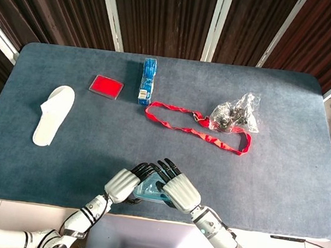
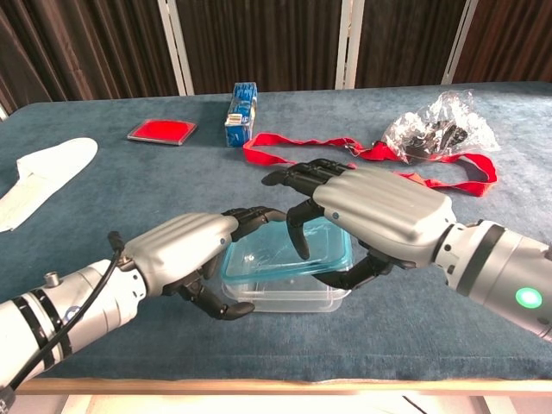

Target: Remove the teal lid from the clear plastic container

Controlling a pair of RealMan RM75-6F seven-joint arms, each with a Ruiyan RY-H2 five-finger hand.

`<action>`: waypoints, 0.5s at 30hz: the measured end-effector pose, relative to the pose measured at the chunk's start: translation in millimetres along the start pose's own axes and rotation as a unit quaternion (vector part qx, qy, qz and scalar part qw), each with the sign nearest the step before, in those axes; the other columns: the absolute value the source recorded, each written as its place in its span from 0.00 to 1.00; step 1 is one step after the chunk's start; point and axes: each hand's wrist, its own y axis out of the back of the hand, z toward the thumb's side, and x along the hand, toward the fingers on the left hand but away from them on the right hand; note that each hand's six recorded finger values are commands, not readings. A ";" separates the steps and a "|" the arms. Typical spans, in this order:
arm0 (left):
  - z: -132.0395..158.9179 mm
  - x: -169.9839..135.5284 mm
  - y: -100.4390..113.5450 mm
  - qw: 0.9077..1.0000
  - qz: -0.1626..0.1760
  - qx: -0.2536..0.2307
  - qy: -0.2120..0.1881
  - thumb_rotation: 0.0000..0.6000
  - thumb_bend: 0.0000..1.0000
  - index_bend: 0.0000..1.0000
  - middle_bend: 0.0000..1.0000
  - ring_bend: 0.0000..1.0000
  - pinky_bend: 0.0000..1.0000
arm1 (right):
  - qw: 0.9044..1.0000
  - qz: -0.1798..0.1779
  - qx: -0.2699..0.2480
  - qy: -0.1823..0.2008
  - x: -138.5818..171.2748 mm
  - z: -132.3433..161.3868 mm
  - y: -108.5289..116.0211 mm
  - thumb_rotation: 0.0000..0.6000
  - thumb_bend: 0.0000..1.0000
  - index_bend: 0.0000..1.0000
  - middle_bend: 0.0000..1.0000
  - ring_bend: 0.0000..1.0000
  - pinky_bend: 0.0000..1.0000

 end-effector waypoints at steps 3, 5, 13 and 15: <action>0.1 -0.2 0.1 1.000 0.001 -0.003 -0.001 1.00 0.31 0.00 0.63 0.51 0.61 | 1.000 -0.008 -0.003 0.001 -0.4 0.0 0.9 1.00 0.54 0.73 0.20 0.00 0.00; 0.0 -0.4 0.3 1.000 0.001 -0.004 -0.002 1.00 0.31 0.00 0.63 0.51 0.60 | 1.000 -0.013 -0.005 0.003 -0.2 0.2 2.0 1.00 0.57 0.74 0.20 0.00 0.00; 1.0 -2.1 3.7 1.000 0.013 -0.009 -0.009 1.00 0.31 0.00 0.57 0.42 0.37 | 1.000 -0.030 -0.008 0.002 1.9 -2.4 8.2 1.00 0.63 0.76 0.20 0.01 0.00; 1.8 -2.9 4.8 1.000 0.016 -0.012 -0.013 1.00 0.31 0.00 0.51 0.33 0.25 | 0.999 -0.032 -0.007 0.001 2.6 -3.7 9.4 1.00 0.63 0.77 0.20 0.01 0.00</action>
